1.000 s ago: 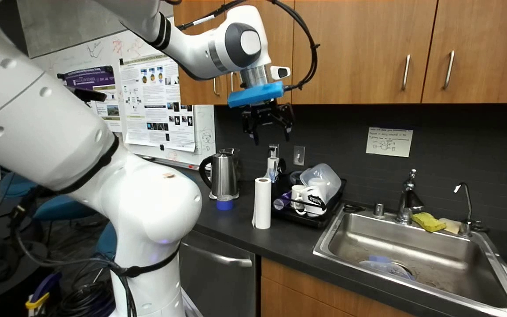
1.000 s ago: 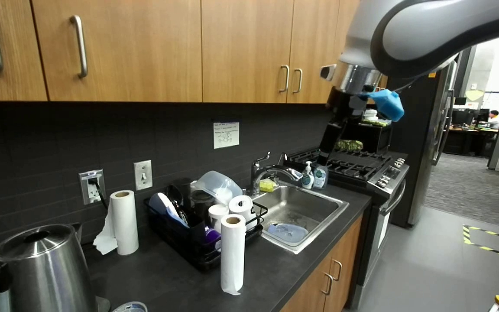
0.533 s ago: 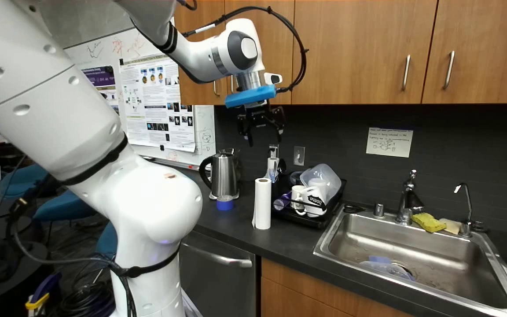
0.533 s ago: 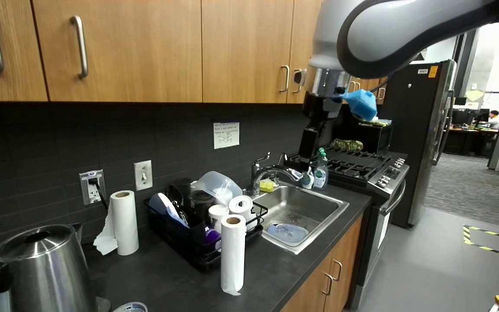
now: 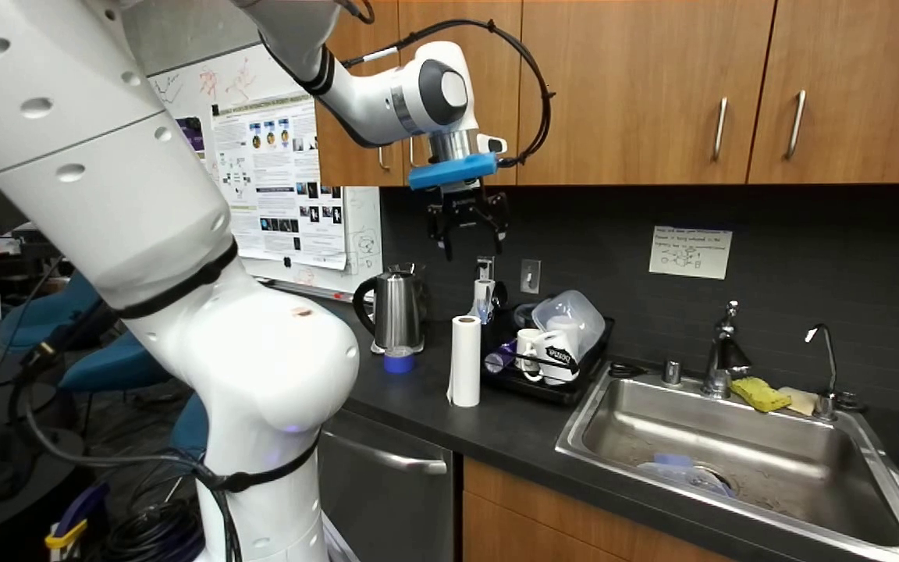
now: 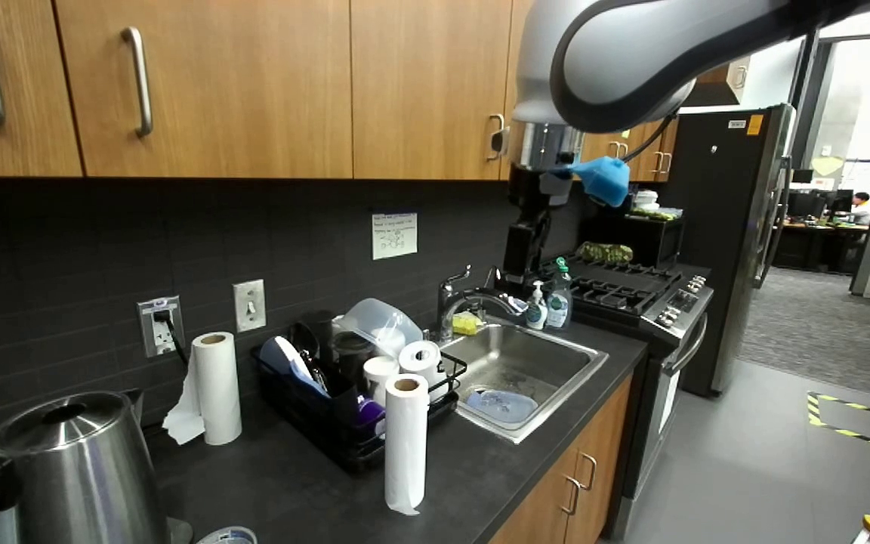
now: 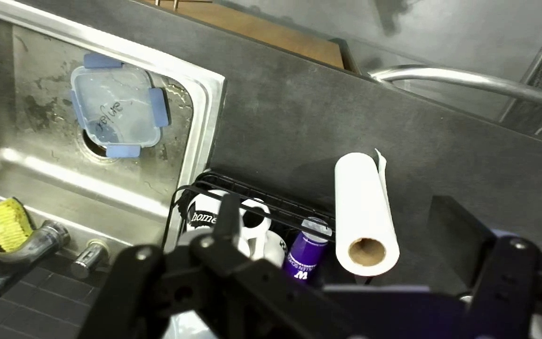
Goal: Put the toilet paper closer to the edge in a lying position
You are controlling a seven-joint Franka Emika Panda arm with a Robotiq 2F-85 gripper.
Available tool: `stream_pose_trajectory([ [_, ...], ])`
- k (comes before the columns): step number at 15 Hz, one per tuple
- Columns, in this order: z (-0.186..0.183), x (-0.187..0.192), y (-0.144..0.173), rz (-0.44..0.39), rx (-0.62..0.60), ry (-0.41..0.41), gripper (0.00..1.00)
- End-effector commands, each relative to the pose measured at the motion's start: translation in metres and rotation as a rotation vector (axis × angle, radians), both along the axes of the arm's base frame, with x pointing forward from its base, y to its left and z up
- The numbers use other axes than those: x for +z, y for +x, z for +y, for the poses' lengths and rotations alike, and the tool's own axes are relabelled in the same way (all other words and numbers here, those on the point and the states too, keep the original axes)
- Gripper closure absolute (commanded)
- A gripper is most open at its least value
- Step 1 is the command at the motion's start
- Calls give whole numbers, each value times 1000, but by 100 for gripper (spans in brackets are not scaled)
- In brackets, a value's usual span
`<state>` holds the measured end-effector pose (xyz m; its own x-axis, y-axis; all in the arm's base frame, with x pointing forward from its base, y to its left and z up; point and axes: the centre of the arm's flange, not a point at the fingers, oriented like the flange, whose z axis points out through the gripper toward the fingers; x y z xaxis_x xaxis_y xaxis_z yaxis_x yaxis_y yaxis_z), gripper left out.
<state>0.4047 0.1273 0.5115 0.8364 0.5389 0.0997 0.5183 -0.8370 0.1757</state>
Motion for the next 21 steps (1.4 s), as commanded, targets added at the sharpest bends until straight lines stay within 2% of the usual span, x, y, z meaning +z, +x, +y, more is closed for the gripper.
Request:
stream_pose_trajectory([
  [1, 19, 2, 19, 36, 16, -17, 0],
  [8, 64, -14, 43, 102, 54, -47, 0],
  [14, 97, -37, 67, 158, 26, -71, 0],
  [21, 116, -57, 98, 158, -8, -95, 0],
])
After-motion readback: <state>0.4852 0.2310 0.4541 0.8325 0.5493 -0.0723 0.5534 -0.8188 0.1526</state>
